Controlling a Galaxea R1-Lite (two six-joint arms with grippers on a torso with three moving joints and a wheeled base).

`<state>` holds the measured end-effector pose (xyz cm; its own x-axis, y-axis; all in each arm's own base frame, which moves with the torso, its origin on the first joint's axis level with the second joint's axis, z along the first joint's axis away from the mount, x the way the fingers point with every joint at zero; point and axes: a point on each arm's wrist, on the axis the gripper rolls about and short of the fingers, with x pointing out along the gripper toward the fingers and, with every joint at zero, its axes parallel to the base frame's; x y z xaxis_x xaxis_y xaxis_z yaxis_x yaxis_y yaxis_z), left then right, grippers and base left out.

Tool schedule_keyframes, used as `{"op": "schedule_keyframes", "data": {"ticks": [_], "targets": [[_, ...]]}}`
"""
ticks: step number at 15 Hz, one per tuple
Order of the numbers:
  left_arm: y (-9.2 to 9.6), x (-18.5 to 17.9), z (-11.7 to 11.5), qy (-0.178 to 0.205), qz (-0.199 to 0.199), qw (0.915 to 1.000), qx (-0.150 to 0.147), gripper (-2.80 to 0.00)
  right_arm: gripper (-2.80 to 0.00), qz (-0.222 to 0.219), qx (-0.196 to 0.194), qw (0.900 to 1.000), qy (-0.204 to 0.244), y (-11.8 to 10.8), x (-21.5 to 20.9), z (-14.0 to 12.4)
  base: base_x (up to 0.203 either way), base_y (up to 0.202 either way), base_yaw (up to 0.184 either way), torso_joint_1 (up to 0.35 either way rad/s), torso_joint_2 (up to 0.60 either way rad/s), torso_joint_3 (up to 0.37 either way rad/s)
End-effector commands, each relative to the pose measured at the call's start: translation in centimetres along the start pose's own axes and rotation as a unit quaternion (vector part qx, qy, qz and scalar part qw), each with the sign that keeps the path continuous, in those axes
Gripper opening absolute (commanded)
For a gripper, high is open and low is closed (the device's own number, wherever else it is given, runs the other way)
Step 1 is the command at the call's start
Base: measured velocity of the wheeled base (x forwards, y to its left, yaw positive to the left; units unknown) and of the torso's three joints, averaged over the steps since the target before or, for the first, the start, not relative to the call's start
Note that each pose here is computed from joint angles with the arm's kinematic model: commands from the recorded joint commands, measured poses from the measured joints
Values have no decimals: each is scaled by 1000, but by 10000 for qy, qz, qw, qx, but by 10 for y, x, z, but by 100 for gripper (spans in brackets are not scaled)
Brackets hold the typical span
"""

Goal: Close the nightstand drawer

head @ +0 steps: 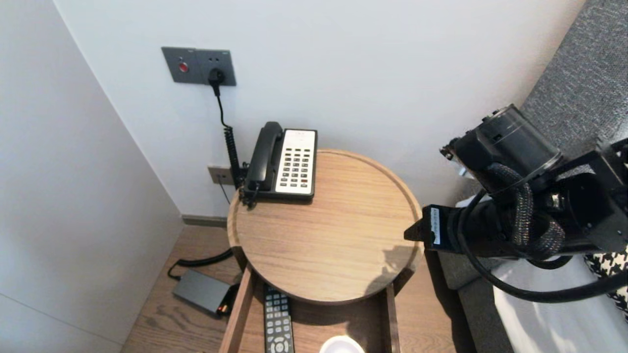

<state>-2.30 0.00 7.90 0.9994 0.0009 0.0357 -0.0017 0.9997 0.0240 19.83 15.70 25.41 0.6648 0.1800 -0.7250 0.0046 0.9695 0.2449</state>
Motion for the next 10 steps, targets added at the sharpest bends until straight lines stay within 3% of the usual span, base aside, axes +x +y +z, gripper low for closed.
{"op": "schedule_keyframes", "data": {"ticks": [1, 5, 10], "targets": [[0, 1, -3, 56, 2, 10000, 3, -280, -280, 27, 27, 10000, -57, -14, -16, -7, 0, 0, 0, 0, 0, 0], [0, 1, -3, 56, 2, 10000, 3, -280, -280, 108, -160, 9996, 205, -36, -38, -31, 0, 0, 0, 0, 0, 0], [0, 1, -3, 56, 2, 10000, 3, -280, -280, 221, -901, 9883, 1211, -64, -36, -74, 0, 0, 0, 0, 0, 0]]}}
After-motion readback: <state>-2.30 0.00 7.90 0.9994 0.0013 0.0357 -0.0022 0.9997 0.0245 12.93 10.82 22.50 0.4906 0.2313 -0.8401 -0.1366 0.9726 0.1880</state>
